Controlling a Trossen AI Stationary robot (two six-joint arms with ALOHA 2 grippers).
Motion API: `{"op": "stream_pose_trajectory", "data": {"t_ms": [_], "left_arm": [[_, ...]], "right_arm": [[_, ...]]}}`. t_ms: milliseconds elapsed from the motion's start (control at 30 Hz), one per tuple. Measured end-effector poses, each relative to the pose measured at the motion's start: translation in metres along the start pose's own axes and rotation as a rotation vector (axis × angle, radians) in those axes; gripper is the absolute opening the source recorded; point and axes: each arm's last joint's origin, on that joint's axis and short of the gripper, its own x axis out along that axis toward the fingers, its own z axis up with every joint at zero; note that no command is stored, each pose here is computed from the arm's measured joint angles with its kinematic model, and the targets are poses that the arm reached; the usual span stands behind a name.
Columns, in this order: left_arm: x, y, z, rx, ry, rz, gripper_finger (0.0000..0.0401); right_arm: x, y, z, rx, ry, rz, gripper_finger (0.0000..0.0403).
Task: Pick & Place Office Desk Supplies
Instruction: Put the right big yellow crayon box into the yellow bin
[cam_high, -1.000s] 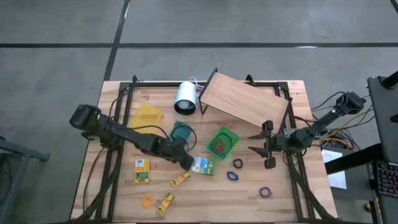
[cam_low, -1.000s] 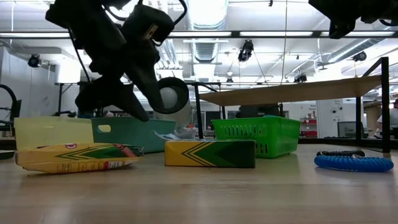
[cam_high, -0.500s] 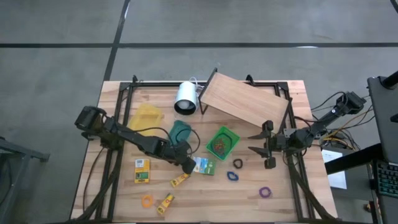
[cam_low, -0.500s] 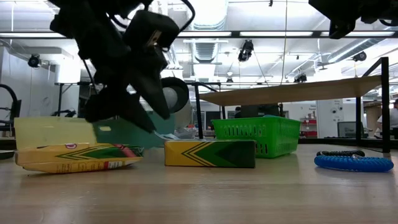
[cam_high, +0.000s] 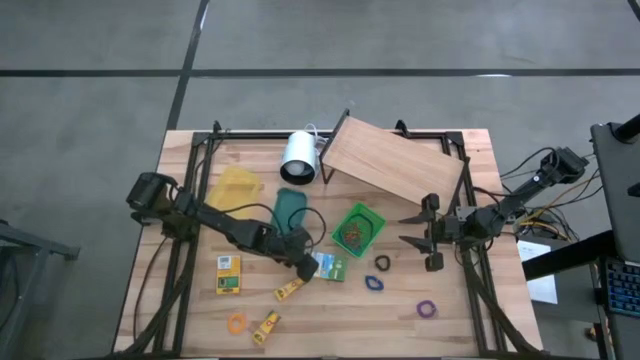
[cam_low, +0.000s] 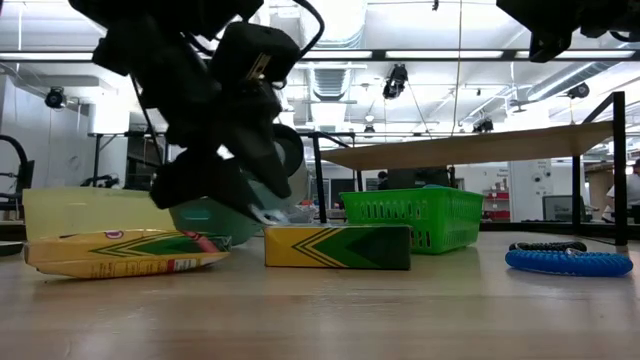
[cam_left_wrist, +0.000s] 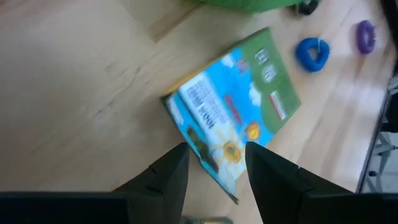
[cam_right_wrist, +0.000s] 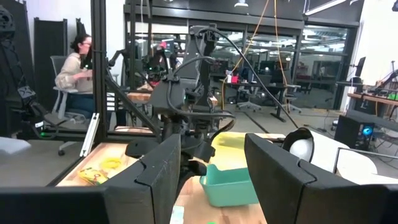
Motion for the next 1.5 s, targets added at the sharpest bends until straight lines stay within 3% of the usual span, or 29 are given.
{"op": "stream_pose_trajectory", "data": {"t_ms": [500,933,1233,1500], "left_arm": [[0.007,0.005,-0.002,0.001,0.024,0.024,0.0156],[0.009,0.004,-0.003,-0.009,0.03,0.014,0.001],[0.006,0.003,-0.002,-0.011,0.039,-0.001,0.0004],[-0.021,-0.007,0.004,-0.011,0.022,-0.042,0.0004]], "right_arm": [[0.0,0.0,0.0,0.0,0.0,0.0,0.0178],[0.0,0.0,0.0,0.0,0.001,0.0,0.0178],[0.0,0.0,0.0,0.0,0.0,0.0,0.0178],[0.0,0.0,0.0,0.0,0.0,0.0,0.0178]]}}
